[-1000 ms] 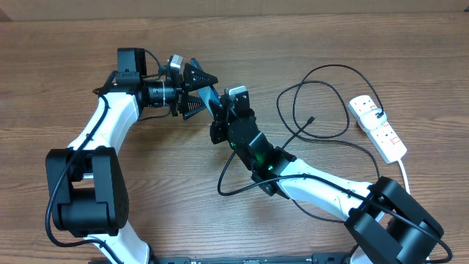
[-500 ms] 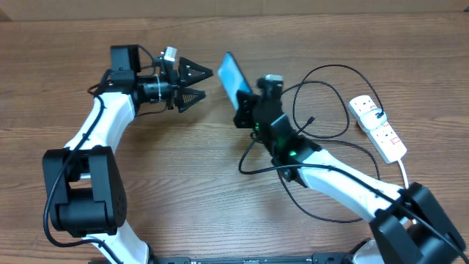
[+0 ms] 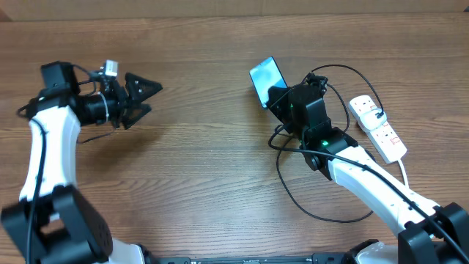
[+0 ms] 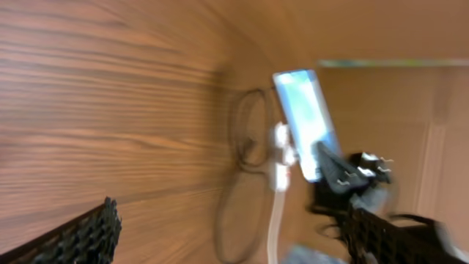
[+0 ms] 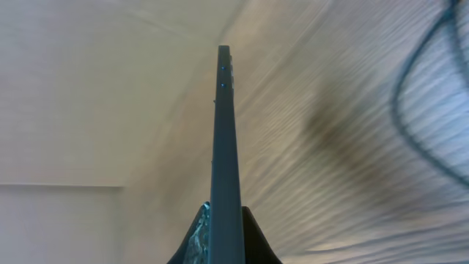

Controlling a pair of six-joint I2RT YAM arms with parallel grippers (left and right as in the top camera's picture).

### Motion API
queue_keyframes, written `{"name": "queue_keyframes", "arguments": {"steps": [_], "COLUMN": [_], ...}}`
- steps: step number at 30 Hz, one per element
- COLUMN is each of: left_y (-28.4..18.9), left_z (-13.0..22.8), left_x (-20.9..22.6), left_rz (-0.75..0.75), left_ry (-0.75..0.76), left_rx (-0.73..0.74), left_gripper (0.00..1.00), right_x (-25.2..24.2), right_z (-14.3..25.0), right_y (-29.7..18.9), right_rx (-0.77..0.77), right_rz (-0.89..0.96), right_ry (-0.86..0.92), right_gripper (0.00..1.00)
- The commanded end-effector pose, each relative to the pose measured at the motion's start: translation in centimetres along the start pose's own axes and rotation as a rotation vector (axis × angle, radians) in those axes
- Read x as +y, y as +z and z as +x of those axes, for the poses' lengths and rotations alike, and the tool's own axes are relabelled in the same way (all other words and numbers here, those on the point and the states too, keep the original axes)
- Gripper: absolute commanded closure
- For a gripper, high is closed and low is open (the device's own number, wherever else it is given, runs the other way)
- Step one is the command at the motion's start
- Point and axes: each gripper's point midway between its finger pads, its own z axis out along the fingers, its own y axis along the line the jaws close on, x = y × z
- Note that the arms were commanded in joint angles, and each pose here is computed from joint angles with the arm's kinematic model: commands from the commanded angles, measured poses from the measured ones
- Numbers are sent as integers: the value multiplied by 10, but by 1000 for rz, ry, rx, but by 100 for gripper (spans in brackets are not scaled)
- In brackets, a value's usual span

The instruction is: Plug charger to phone and switch on socket

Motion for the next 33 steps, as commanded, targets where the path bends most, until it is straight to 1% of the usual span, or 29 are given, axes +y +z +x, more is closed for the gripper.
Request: {"name": "queue_keyframes", "arguments": {"steps": [1, 4, 7, 8, 11, 12, 14, 16, 19, 20, 21, 22, 23, 25, 26, 29, 33], "left_y": [-30, -24, -10, -1, 22, 32, 51, 73, 111, 118, 132, 138, 144, 154, 156, 160, 163], "left_z": [-4, -6, -10, -9, -5, -2, 4, 11, 25, 28, 33, 34, 37, 43, 43, 44, 37], "left_x": [9, -4, -14, -23, -49, -59, -70, -72, -61, -58, -52, -49, -46, -40, -37, -31, -28], "left_rz": [-232, -216, -162, -99, 59, 120, 196, 225, 204, 198, 186, 185, 182, 175, 169, 153, 127], "left_ry": [140, 140, 71, 53, 55, 44, 12, -47, -163, -190, -255, -285, -335, -447, -472, -517, -566], "left_rx": [-110, -131, -131, -113, -37, 5, 77, 148, 246, 264, 299, 314, 339, 391, 399, 403, 371], "left_gripper": [0, 0, 0, 0, 0, 0, 0, 0, 0, 2, 9, 12, 17, 34, 37, 41, 41], "right_x": [37, 56, 50, 48, 44, 44, 44, 44, 44, 44, 44, 44, 44, 46, 47, 50, 54], "right_z": [2, 18, 26, 28, 29, 30, 30, 30, 30, 30, 30, 31, 32, 38, 41, 49, 66], "right_y": [0, 10, 16, 18, 21, 21, 21, 21, 21, 21, 21, 21, 21, 20, 19, 17, 15], "right_rx": [12, 72, 107, 114, 119, 121, 122, 126, 128, 132, 138, 143, 154, 198, 220, 251, 274], "right_rz": [-143, -243, -226, -220, -208, -207, -208, -205, -204, -202, -199, -199, -199, -198, -198, -199, -196], "right_ry": [86, 100, 164, 176, 193, 193, 198, 236, 259, 275, 312, 334, 360, 427, 452, 466, 450], "right_gripper": [96, 96, 96, 96, 96, 96, 96, 96, 96, 96, 96, 96, 96, 96, 96, 96, 96]}}
